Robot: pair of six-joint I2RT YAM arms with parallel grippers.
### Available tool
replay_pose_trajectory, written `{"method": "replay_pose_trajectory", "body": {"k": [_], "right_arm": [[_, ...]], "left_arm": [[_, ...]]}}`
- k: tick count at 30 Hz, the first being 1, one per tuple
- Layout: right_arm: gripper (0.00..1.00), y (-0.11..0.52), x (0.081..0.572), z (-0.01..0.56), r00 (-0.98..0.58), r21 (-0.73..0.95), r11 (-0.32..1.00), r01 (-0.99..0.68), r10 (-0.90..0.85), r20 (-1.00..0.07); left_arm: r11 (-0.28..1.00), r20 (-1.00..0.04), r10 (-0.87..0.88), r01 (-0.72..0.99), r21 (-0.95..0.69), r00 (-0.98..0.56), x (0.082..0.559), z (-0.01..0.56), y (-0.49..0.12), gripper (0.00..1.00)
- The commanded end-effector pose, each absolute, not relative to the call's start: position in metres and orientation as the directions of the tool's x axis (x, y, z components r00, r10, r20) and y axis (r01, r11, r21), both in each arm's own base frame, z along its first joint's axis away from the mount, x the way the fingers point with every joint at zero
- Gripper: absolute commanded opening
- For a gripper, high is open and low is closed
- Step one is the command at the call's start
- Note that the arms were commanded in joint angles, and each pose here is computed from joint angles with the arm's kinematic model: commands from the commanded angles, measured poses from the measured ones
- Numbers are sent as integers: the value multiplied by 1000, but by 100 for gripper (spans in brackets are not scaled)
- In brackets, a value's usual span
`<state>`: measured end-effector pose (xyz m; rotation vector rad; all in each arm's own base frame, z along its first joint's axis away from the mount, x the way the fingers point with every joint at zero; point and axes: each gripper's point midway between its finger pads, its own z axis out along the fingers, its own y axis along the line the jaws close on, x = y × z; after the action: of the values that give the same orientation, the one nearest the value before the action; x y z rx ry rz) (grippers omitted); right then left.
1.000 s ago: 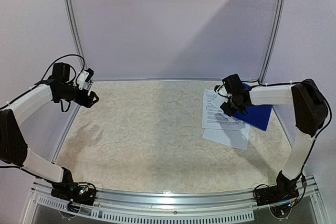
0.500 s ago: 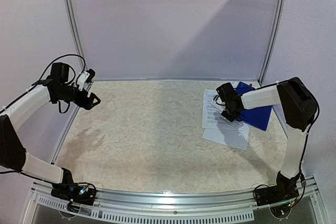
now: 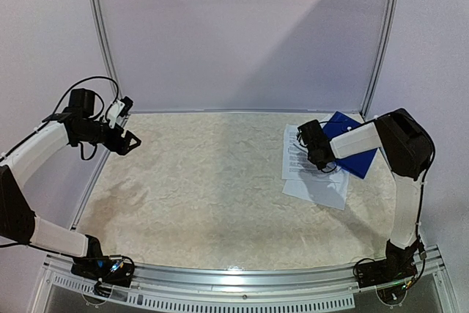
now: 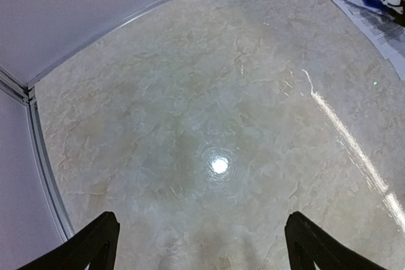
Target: Put the files into the folder
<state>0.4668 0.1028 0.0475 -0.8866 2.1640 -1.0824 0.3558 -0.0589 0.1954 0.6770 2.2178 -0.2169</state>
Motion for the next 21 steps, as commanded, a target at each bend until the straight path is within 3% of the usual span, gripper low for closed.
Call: {"method": "replay_pose_trajectory", "body": {"k": [1,5,8,14,21], "right_arm": [[29,82,471,59,-669,-921,328,-209,-735,-110],[19,75,476,75,-692,-943,308,-125,-708,-140],[0,71,478,87,-698,-949,303,-85,-698,-160],[0,80,474,141,-669,-946,325,6,-701,-246],[0,125,443,284,-476,-889,379,255,-752,-457]], "left_arm": [[828,-734,413,557,57,-539,350,193,-64,93],[823,-739,410,566,47,-534,348,195,-67,93],[819,-740,411,572,43,-533,347,196,-68,93],[818,-733,420,573,51,-535,346,198,-67,93],[824,-732,423,563,65,-535,348,203,-64,94]]}}
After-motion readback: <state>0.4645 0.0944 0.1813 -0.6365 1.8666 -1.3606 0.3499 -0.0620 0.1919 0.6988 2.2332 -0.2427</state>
